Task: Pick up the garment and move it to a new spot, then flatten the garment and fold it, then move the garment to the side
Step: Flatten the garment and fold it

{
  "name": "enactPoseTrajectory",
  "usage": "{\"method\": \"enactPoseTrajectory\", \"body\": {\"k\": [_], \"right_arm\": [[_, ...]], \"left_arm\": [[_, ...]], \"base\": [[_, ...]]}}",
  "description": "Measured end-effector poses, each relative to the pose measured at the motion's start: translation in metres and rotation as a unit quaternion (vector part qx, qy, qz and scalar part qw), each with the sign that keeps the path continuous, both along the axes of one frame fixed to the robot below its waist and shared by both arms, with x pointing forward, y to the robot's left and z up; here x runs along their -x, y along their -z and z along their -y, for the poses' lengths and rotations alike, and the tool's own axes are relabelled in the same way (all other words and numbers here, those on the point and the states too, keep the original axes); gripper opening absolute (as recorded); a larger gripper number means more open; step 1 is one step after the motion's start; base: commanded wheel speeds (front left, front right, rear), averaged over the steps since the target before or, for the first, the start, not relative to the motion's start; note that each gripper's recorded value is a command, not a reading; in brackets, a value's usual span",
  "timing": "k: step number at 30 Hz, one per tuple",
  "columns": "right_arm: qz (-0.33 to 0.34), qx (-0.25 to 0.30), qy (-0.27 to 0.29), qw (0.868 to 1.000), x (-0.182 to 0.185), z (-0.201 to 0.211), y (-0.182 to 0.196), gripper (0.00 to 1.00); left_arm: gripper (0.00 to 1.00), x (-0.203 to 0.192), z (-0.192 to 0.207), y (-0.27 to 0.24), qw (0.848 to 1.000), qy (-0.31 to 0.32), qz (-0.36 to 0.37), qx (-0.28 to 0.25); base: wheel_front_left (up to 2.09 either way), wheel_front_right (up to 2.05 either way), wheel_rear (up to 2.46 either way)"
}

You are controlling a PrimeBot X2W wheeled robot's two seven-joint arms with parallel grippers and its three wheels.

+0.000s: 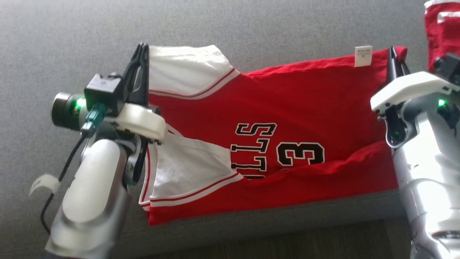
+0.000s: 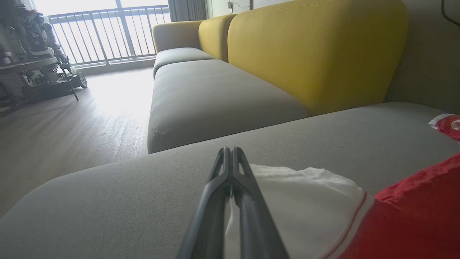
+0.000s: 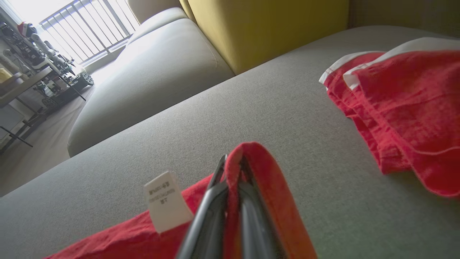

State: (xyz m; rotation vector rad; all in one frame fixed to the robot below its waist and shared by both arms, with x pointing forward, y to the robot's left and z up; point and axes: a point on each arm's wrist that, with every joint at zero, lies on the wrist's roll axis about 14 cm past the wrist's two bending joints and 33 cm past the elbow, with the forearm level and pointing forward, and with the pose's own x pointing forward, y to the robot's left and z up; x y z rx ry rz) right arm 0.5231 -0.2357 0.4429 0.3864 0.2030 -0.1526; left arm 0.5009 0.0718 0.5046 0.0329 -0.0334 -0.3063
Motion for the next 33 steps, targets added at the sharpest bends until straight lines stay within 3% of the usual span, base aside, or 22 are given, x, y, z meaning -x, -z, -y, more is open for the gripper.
{"method": "enactPoseTrajectory", "body": {"k": [19, 33], "right_arm": [[-0.032, 0.005, -0.026, 0.999, 0.065, 0.014, 0.001, 0.0], [-0.098, 0.016, -0.067, 0.993, 0.093, 0.01, 0.015, 0.0]], "left_arm": [[0.0, 0.056, -0.036, 0.009, 0.999, -0.027, -0.031, -0.01], [0.0, 0.11, -0.032, 0.034, 0.994, 0.026, -0.097, -0.042]], "base": [[0.0, 0.0, 0.0], [0.0, 0.0, 0.0]]}}
